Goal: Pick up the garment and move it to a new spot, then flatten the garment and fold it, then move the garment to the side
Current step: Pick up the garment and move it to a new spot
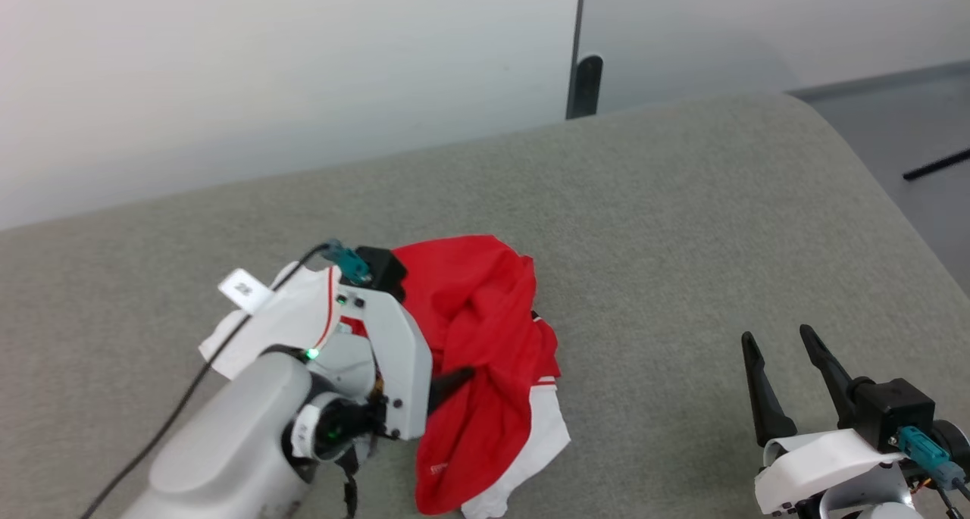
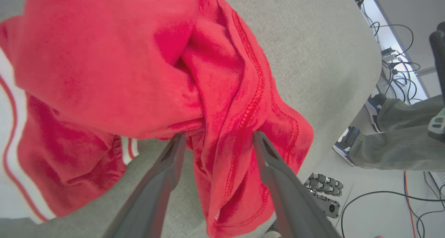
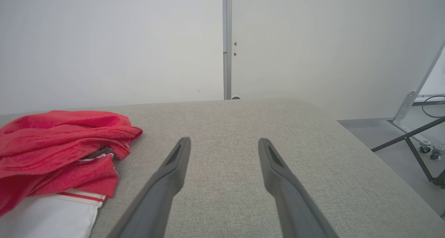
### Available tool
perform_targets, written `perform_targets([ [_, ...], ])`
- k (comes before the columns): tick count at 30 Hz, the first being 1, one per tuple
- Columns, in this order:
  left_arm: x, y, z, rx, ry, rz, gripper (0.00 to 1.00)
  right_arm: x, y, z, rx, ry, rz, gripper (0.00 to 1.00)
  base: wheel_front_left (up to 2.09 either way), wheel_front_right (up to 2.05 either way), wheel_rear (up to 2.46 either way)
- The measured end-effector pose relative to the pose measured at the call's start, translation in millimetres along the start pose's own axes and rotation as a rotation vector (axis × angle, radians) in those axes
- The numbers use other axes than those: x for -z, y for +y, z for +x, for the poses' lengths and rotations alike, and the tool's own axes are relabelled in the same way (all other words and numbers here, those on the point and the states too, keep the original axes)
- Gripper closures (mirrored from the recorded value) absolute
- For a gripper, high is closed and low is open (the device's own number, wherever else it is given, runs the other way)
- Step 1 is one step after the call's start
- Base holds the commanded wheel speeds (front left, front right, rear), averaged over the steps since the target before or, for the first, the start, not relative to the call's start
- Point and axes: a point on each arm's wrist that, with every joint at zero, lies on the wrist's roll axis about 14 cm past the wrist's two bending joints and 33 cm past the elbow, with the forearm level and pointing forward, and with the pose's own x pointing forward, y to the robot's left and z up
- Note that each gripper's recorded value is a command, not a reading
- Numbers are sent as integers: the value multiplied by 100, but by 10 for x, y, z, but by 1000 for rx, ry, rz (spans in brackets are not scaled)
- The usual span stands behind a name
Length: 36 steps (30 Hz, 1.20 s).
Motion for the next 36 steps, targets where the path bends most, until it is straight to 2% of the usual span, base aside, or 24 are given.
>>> perform_targets([
  [6,-310,124,-373,-41,-189,17,0,-135,115,25,-45,-41,-3,0,0,0,0],
  [15,-573,316,-1075,-95,-599,12,0,-235,428,84,-143,-81,0,0,0,0,0],
  [25,-266,555,-1644,-225,-894,-35,0,-181,729,77,-230,-81,14,0,0,0,0],
  [36,292,834,-2058,-426,-1010,-21,0,-129,939,59,-293,-71,12,0,0,0,0],
])
